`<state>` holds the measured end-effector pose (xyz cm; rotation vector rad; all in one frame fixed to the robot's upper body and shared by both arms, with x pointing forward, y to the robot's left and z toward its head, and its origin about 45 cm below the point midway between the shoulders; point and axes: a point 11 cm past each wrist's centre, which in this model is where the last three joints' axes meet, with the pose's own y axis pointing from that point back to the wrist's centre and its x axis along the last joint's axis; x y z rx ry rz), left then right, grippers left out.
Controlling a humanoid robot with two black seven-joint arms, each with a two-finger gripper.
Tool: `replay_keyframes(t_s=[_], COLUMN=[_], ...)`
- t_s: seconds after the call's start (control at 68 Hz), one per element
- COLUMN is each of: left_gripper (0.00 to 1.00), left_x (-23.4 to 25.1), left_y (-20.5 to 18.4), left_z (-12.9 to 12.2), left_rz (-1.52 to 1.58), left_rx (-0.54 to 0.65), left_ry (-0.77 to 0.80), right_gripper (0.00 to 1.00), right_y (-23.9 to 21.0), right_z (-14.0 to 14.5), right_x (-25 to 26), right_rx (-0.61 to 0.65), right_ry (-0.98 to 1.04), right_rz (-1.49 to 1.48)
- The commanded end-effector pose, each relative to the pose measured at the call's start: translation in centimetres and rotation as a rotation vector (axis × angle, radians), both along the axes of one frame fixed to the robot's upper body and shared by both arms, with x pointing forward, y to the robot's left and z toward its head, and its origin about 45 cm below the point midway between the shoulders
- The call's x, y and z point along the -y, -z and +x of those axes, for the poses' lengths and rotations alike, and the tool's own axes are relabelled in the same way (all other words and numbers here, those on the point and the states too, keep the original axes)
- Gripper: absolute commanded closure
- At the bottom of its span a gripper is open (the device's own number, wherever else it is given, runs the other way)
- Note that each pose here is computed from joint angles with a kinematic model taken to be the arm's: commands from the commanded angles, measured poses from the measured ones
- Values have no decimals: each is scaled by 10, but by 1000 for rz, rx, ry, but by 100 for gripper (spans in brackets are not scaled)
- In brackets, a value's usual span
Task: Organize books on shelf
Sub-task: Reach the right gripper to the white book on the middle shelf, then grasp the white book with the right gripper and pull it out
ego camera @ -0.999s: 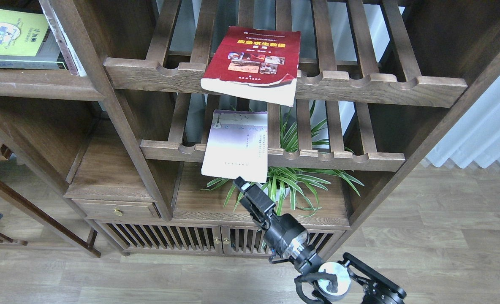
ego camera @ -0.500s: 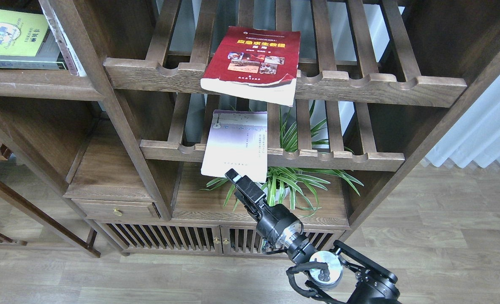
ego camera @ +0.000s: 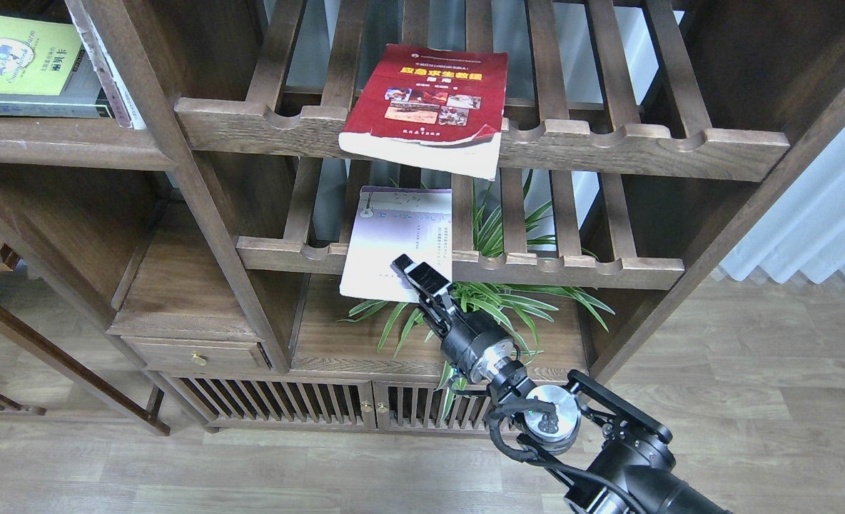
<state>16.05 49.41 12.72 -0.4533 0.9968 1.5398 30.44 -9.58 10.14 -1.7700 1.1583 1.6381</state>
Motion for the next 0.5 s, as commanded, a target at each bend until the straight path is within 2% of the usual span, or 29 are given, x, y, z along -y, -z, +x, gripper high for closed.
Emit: replay_keyframes(t_s=[0.0, 0.118, 0.353, 0.485], left_gripper=[3, 2, 2, 1], left_x=[-2, -2, 3, 15], left_y=[-1, 0, 6, 20], left_z=[0, -1, -1, -2], left_rz=[0, -1, -33, -119], left_rx=[5, 1, -4, -17], left_ry=[-6, -9, -6, -4], right_gripper=[75, 81, 84, 87], right_y=[2, 0, -1, 0], right_z=[3, 4, -1, -24], right_x=[5, 5, 4, 1], right_rx=[-4, 9, 19, 41], right_ry=[19, 19, 14, 0], right_rz=[0, 10, 34, 116])
